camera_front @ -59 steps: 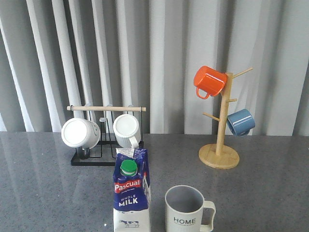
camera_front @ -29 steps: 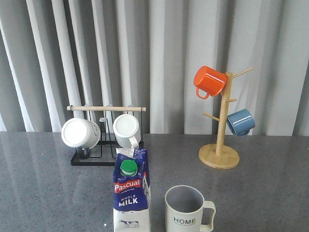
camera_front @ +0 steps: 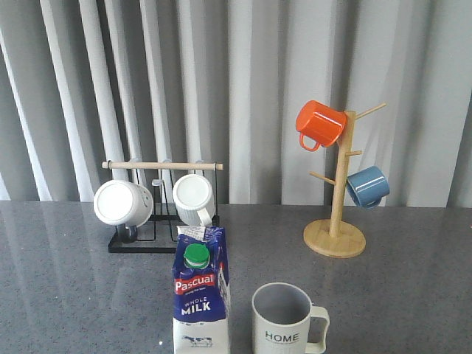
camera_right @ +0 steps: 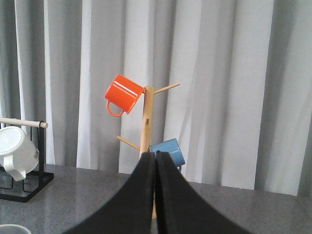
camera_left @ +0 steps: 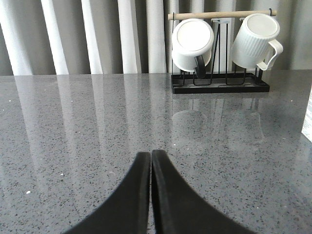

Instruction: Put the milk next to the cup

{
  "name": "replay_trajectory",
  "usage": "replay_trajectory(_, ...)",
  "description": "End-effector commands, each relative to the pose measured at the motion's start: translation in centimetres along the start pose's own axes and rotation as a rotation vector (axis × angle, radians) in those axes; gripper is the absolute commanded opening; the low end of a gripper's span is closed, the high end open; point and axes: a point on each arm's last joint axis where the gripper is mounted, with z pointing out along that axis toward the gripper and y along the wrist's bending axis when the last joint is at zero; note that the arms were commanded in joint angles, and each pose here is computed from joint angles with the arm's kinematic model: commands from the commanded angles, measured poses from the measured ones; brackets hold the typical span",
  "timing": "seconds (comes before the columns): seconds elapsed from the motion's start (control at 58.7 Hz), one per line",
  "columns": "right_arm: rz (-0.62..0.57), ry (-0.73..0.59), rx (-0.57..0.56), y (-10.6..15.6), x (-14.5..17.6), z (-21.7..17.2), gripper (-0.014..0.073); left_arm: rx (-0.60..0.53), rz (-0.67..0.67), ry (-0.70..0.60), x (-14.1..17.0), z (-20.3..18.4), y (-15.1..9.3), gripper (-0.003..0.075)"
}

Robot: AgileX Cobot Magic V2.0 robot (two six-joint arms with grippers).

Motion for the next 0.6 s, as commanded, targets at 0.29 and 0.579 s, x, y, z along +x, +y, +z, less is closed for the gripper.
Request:
replay_trajectory(0.29,-0.055,-0.074,0.002,0.0,-0.7,-0.4,-0.0009,0.005,-0.009,-0.096,-1.3,-0.2,0.0,-0.0008)
replay_trajectory(0.579,-0.069,0.012,0.004,0.7,7.5,-6.4,-0.0009,0.005,-0.009,-0.096,-1.3,-0.2,0.0,-0.0008)
